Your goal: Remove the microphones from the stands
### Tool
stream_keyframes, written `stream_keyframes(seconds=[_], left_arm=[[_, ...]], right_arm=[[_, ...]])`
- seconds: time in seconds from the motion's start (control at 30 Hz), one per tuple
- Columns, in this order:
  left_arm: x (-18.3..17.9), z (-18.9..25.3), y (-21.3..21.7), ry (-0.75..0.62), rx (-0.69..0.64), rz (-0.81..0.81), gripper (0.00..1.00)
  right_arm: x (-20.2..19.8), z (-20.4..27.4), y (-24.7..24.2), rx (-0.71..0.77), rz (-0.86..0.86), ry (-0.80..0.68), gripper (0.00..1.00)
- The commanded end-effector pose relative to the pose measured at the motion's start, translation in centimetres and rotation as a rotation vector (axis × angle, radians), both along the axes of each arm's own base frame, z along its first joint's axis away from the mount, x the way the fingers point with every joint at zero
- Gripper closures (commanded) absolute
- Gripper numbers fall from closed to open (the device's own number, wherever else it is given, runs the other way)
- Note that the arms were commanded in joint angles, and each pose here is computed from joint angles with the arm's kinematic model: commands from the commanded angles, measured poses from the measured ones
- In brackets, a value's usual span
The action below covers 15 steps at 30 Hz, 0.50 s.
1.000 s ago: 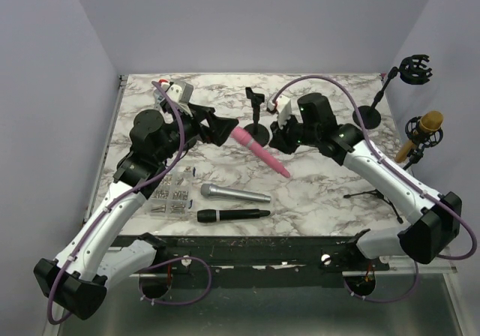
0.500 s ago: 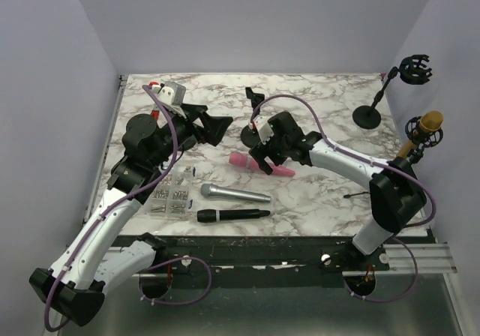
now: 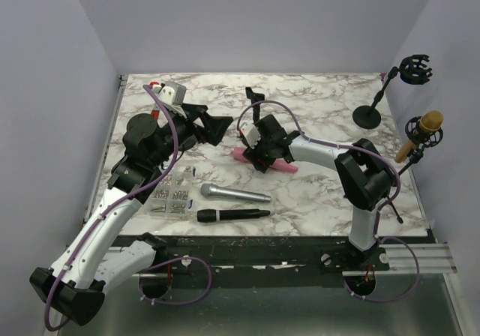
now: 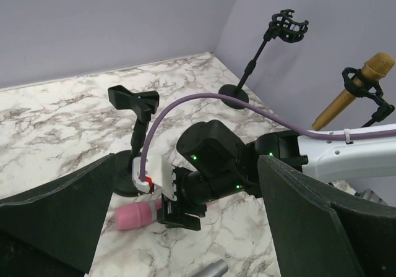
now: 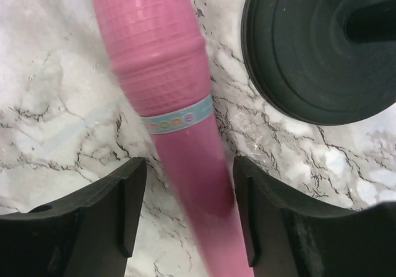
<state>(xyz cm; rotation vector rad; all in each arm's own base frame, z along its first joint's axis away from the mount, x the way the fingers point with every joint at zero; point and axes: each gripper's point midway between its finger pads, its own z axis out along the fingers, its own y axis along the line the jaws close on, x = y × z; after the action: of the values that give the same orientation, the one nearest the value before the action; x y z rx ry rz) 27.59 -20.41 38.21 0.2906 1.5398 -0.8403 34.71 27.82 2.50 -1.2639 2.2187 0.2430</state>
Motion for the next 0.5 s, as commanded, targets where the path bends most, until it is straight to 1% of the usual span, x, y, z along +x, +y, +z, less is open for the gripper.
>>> stream_keyframes(seconds=[0.0, 0.03, 0.07, 0.17, 0.2, 0.33, 0.47], left_arm=[[0.1, 0.8, -0.1, -0.021, -0.003, -0.006, 0.01], [0.1, 0.8, -0.1, -0.020, -0.003, -0.006, 0.01], [0.1, 0.7, -0.2, -0.016, -0.003, -0.007, 0.02], [0.1, 0.8, -0.1, -0.018, -0.005, -0.008, 0.01], [0.1, 0.8, -0.2, -0.018, -0.005, -0.009, 0.01], [0.1, 0.8, -0.1, -0.019, -0.005, -0.007, 0.01], [0.2, 0.7, -0.1, -0.018, -0.003, -0.007, 0.01]], right_arm=[[-0.7, -1.4, 1.0, -0.033, 0.065, 0.010, 0.39], [-0.9, -1.6, 1.3, -0.044, 0.078, 0.004, 0.41], [-1.2, -1.7, 1.7, -0.060, 0.098, -0.001, 0.45], [-2.1, -2.1, 3.3, -0.085, 0.148, 0.014, 0.60], [-2.6, -2.1, 4.1, -0.085, 0.173, 0.015, 0.64], [-3.7, -2.2, 6.6, -0.076, 0.249, -0.004, 0.69], [-4.9, -2.4, 8.3, -0.078, 0.327, -0.011, 0.70]])
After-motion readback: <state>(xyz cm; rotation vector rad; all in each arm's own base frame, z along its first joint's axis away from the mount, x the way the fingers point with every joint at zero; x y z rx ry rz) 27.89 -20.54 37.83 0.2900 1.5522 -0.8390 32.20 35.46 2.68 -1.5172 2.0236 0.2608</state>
